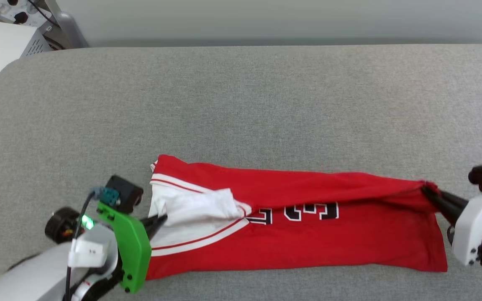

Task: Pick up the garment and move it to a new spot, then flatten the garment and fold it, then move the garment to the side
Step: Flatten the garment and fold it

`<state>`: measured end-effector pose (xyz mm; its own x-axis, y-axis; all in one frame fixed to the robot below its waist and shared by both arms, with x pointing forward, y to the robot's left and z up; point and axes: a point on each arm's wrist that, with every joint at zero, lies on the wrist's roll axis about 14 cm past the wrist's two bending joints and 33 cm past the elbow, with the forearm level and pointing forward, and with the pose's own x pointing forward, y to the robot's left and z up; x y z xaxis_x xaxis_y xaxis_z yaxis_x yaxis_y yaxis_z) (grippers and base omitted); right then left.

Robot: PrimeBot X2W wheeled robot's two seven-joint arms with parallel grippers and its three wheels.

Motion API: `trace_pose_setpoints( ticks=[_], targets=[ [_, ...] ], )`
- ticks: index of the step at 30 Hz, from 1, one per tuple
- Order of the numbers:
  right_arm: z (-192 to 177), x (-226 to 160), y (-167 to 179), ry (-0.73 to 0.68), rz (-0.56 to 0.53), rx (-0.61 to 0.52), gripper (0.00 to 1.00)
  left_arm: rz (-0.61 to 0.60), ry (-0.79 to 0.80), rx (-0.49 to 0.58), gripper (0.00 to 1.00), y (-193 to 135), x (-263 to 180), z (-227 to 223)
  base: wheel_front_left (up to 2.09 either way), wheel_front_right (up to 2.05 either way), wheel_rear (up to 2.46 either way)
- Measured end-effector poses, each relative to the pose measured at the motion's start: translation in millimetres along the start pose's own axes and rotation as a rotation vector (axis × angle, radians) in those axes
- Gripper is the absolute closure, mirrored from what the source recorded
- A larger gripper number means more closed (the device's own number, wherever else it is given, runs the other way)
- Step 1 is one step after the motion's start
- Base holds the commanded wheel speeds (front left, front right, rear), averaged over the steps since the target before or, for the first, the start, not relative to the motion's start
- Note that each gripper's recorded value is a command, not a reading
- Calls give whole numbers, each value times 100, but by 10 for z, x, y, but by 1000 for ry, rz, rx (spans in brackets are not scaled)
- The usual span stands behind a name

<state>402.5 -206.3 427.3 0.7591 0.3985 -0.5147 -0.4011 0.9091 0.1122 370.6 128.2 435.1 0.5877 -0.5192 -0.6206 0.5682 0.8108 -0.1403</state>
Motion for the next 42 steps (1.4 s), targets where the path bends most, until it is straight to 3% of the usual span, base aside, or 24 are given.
trace_pose_setpoints(
  ticks=[11,12,13,14,18,24,28,34,42],
  targets=[
    [-651,-67,101,155,2,95,100,9,106,-129,100,-43,119,-569,0,0,0],
    [-652,-61,104,152,0,107,96,14,102,-132,100,-32,133,-580,0,0,0],
    [-645,-57,111,149,0,116,69,19,93,-134,76,-23,143,-572,0,0,0],
    [-634,-55,119,145,1,123,0,29,75,-135,0,-7,151,-550,0,0,0],
    [-401,-94,167,68,17,158,0,102,-86,-143,0,102,101,-288,0,0,0],
    [146,-320,92,-80,32,212,0,248,-322,-76,0,279,-160,105,0,0,0],
    [336,-438,-49,-102,16,225,0,354,-445,-44,0,397,-338,338,0,0,0],
    [147,-457,-209,21,-7,359,0,504,-552,-50,0,531,-489,508,0,0,0],
    [-321,-294,-285,205,-41,428,0,640,-658,-63,0,608,-606,564,0,0,0]
  ],
)
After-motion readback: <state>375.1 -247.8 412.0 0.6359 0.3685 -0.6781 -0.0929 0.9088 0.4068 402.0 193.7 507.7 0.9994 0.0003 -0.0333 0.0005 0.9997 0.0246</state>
